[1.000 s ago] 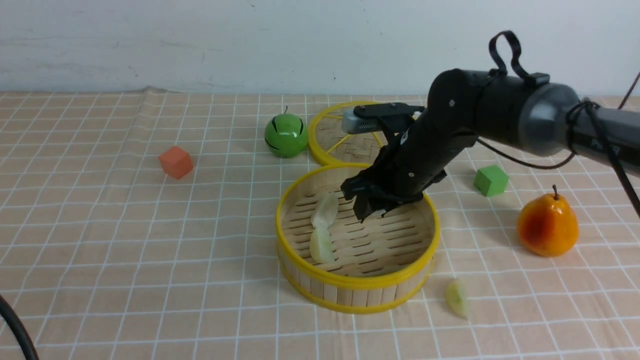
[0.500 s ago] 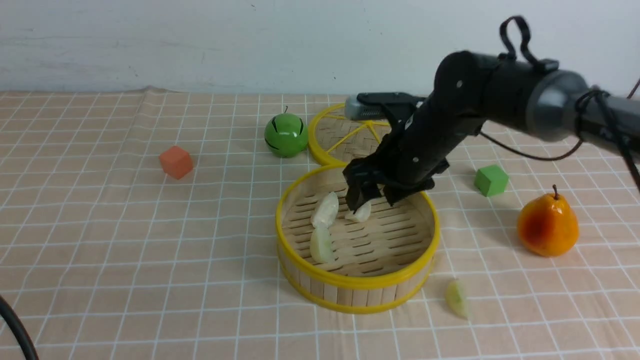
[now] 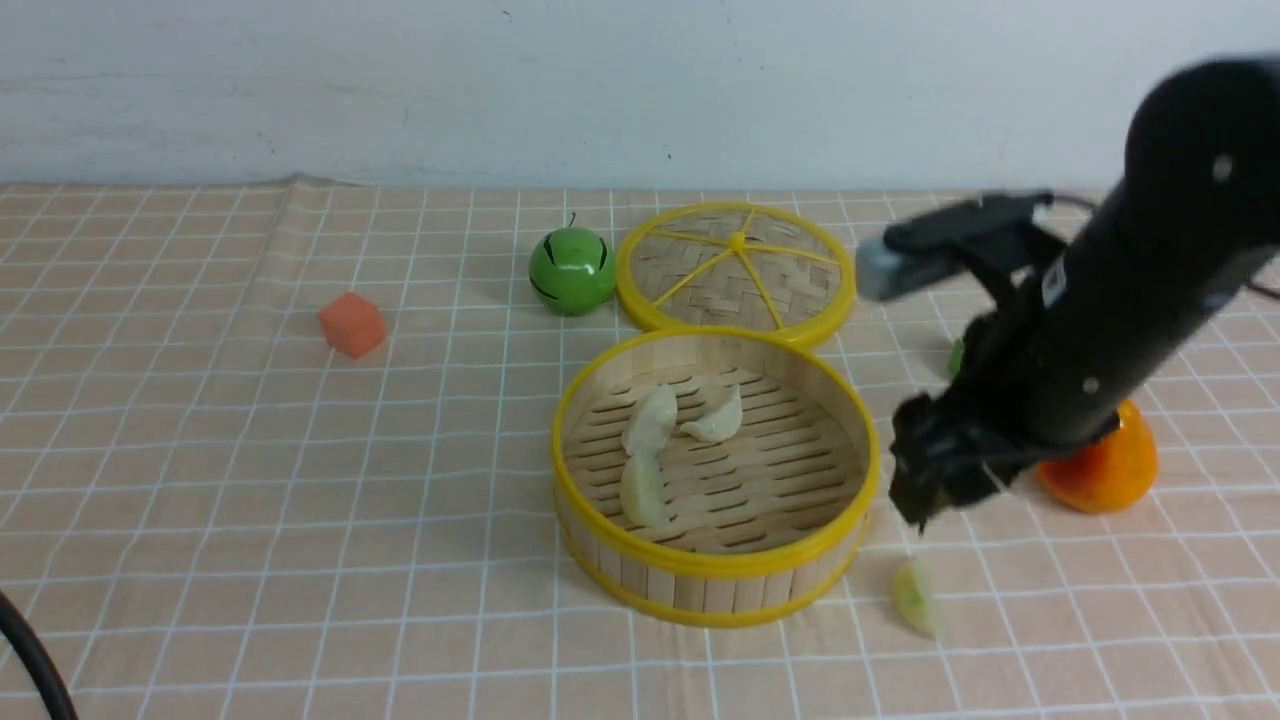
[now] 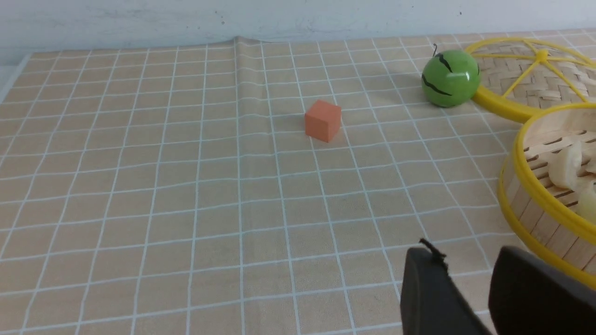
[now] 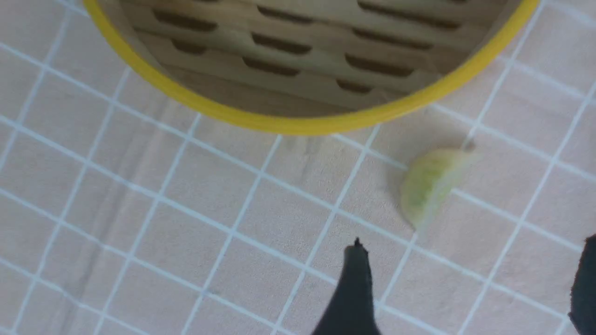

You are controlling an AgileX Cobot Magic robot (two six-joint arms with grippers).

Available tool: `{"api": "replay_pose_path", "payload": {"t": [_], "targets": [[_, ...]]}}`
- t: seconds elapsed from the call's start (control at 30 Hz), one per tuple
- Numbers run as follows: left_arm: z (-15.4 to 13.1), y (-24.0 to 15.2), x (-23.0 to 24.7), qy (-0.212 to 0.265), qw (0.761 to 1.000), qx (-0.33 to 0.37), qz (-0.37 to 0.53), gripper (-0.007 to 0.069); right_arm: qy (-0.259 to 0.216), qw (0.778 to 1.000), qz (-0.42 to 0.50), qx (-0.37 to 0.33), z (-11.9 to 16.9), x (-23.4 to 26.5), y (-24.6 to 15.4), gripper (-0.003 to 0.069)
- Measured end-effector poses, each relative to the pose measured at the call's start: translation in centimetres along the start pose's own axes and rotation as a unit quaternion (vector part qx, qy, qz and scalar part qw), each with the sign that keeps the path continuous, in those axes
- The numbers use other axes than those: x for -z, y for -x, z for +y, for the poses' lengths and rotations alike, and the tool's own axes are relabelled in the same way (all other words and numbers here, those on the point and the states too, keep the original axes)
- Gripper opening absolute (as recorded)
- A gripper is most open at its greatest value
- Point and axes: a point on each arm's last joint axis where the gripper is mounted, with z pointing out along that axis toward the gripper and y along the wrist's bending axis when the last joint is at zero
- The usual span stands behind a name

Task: Put the dumplings into the steamer on the table with the brown tablecloth.
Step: 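Reach for and grasp a dumpling lying on the table beside the steamer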

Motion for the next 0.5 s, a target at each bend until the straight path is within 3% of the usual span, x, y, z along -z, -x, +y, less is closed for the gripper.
{"api": "replay_pose_path", "payload": {"t": [0.27,0.5], "targets": [[0.0,0.0,0.0,-0.001,1.000,0.000,-0.001,0.0204,0.002,0.998,-0.006,-0.055,-0.7,-6.0,-1.1,0.0519],[0.0,0.0,0.0,-0.001,1.000,0.000,-0.001,0.0207,-0.006,0.996,0.048,-0.074,-1.3,-10.0,-1.7,0.0283]]}}
